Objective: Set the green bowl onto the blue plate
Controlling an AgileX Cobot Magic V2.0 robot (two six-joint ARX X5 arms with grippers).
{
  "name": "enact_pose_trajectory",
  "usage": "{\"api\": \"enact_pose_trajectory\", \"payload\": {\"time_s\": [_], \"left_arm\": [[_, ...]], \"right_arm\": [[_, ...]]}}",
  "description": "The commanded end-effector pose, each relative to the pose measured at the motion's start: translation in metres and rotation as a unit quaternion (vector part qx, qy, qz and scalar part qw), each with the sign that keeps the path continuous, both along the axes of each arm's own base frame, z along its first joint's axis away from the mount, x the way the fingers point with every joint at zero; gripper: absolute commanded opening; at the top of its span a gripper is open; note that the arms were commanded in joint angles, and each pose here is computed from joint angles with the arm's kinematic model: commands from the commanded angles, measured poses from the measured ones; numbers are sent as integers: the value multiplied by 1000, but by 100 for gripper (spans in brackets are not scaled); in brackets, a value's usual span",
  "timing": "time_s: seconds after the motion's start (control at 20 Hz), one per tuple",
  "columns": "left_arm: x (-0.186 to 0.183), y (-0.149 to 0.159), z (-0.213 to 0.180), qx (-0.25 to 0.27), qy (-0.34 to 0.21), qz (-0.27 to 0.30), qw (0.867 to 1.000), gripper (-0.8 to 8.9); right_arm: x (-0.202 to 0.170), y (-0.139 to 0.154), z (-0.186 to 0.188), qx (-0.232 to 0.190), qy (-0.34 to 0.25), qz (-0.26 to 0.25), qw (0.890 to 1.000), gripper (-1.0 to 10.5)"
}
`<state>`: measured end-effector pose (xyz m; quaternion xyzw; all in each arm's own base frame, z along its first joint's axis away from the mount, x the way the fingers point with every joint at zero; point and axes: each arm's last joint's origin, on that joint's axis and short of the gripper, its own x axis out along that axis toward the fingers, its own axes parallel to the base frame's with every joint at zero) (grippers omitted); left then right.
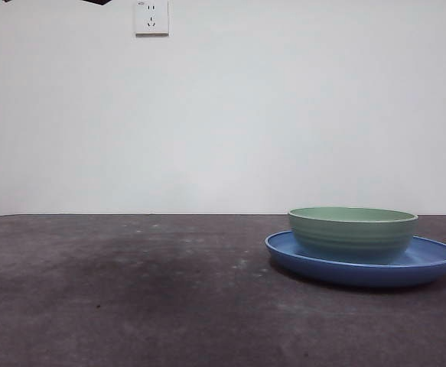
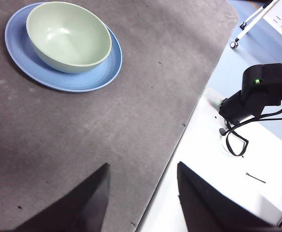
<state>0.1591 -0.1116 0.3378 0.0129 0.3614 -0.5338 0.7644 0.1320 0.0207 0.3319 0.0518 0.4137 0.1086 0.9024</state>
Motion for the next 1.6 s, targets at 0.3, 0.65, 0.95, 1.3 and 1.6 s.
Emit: {"api": "enact_pose_trajectory", "payload": {"time_s": [0.3, 0.65, 0.95, 1.3, 1.6], "left_arm": [[1, -2, 0, 0, -7, -11, 1000, 225], [1, -2, 0, -1, -7, -12, 1000, 225], [1, -2, 0, -1, -7, -12, 1000, 225], [1, -2, 0, -1, -7, -11, 1000, 225], [1, -2, 0, -1, -7, -11, 1000, 225]], "right_arm": [[83, -18, -28, 61, 36, -22, 997, 359], [149, -30, -94, 91, 118, -12, 989, 359], [177, -32, -139, 96, 158, -13, 983, 292], [191, -24, -168, 102, 179, 1, 979, 252], [194, -22, -169, 101, 171, 5, 980, 11]]}}
